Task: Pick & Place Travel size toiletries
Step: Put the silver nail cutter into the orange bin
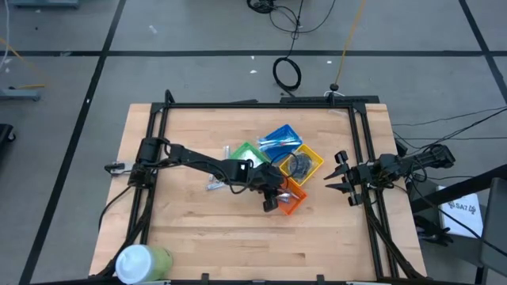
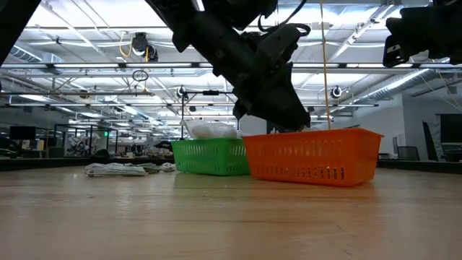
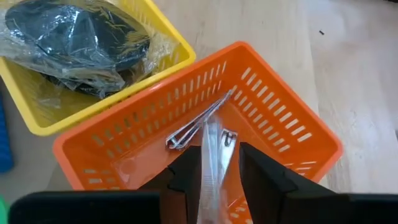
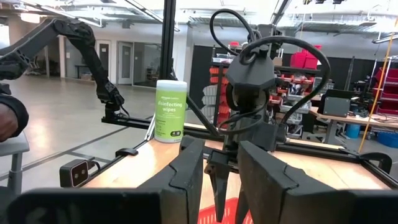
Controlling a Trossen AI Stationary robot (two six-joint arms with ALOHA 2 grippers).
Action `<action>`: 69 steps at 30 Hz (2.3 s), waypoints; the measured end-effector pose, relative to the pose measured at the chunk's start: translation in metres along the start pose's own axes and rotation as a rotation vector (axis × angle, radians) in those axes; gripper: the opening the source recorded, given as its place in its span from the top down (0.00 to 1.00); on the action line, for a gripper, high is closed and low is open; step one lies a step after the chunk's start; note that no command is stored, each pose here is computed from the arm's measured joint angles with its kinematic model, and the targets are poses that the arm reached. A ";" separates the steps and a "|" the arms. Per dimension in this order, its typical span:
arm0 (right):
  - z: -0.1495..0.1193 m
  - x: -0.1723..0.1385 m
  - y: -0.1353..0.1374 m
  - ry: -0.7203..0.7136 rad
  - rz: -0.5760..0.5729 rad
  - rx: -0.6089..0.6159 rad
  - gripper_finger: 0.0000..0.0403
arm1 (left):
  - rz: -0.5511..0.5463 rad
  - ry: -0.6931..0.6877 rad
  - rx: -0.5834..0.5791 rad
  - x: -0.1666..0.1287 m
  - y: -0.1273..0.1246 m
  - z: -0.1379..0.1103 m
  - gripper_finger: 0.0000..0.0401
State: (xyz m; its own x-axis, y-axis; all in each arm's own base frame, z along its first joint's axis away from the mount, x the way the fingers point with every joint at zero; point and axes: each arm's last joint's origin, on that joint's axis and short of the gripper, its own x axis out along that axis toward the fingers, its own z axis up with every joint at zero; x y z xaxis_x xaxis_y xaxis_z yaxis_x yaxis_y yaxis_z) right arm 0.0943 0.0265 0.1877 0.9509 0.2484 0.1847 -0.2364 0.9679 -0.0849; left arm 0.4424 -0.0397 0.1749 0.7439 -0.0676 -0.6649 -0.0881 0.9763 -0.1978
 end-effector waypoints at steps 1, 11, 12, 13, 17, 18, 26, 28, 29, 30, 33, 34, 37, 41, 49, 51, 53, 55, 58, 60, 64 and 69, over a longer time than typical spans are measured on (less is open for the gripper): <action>0.000 0.000 0.000 0.000 0.000 0.000 0.77 | 0.000 0.002 0.000 0.000 0.000 0.000 0.74; 0.000 0.000 0.000 0.000 -0.001 0.000 0.77 | 0.015 0.051 -0.004 -0.020 0.004 0.005 0.74; 0.000 0.000 0.000 0.002 0.000 0.000 0.77 | 0.025 0.072 -0.009 -0.029 0.005 0.008 0.74; 0.000 0.000 0.000 0.001 0.000 0.000 0.77 | 0.036 0.086 -0.021 -0.040 0.007 0.011 0.74; 0.000 0.000 0.000 0.000 -0.001 0.000 0.77 | 0.133 0.089 -0.047 -0.082 0.009 0.021 0.74; 0.000 0.000 0.000 0.000 0.000 0.000 0.77 | 0.172 0.069 -0.041 -0.092 0.007 0.022 0.74; 0.000 0.000 0.000 0.000 0.000 0.000 0.77 | 0.494 -0.080 -0.202 -0.153 0.023 -0.017 0.74; 0.000 0.000 0.000 0.000 0.000 0.000 0.77 | 0.582 -0.111 -0.315 -0.159 0.035 -0.036 0.74; 0.000 0.000 0.000 -0.001 0.000 0.000 0.77 | 0.609 -0.116 -0.372 -0.161 0.040 -0.047 0.74; 0.000 0.000 0.000 0.001 -0.001 0.000 0.77 | 0.629 -0.111 -0.423 -0.161 0.046 -0.057 0.74; 0.000 0.000 0.000 0.000 0.000 0.000 0.77 | 0.680 -0.100 -0.555 -0.158 0.061 -0.081 0.74; 0.000 0.000 0.000 0.000 0.000 0.000 0.77 | 0.696 -0.096 -0.592 -0.157 0.066 -0.087 0.74; 0.000 0.000 0.000 0.000 -0.001 0.000 0.77 | 0.717 -0.067 -0.671 -0.150 0.079 -0.101 0.74; 0.000 0.000 0.000 0.000 0.000 0.000 0.77 | 0.721 -0.019 -0.728 -0.141 0.093 -0.111 0.74; 0.000 0.000 0.000 0.001 0.000 0.000 0.77 | 0.630 0.073 -0.736 -0.112 0.111 -0.118 0.67; 0.000 0.000 0.000 -0.001 -0.001 0.000 0.77 | 0.626 0.087 -0.745 -0.105 0.115 -0.121 0.63; 0.000 0.000 0.000 0.001 0.000 0.000 0.77 | 0.626 0.089 -0.751 -0.100 0.118 -0.122 0.60; 0.000 0.000 0.000 -0.001 0.000 0.000 0.77 | 0.635 0.108 -0.752 -0.096 0.121 -0.125 0.57; 0.000 0.000 0.000 0.001 0.000 0.000 0.77 | 0.658 0.121 -0.754 -0.094 0.125 -0.128 0.53; 0.000 0.000 0.000 0.000 0.000 0.000 0.77 | 0.669 0.137 -0.747 -0.094 0.126 -0.130 0.51; 0.000 0.000 0.000 0.000 0.000 0.000 0.77 | 0.700 0.171 -0.736 -0.097 0.129 -0.133 0.50; 0.000 0.000 0.000 0.000 0.000 0.000 0.77 | 0.761 0.195 -0.731 -0.101 0.133 -0.136 0.50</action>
State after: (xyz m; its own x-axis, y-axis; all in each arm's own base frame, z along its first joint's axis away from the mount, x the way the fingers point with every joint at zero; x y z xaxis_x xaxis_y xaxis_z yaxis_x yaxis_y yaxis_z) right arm 0.0944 0.0265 0.1877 0.9510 0.2482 0.1845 -0.2361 0.9680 -0.0850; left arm 0.2650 0.0689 0.1178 0.2130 0.4119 -0.8860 -0.9073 0.4198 -0.0229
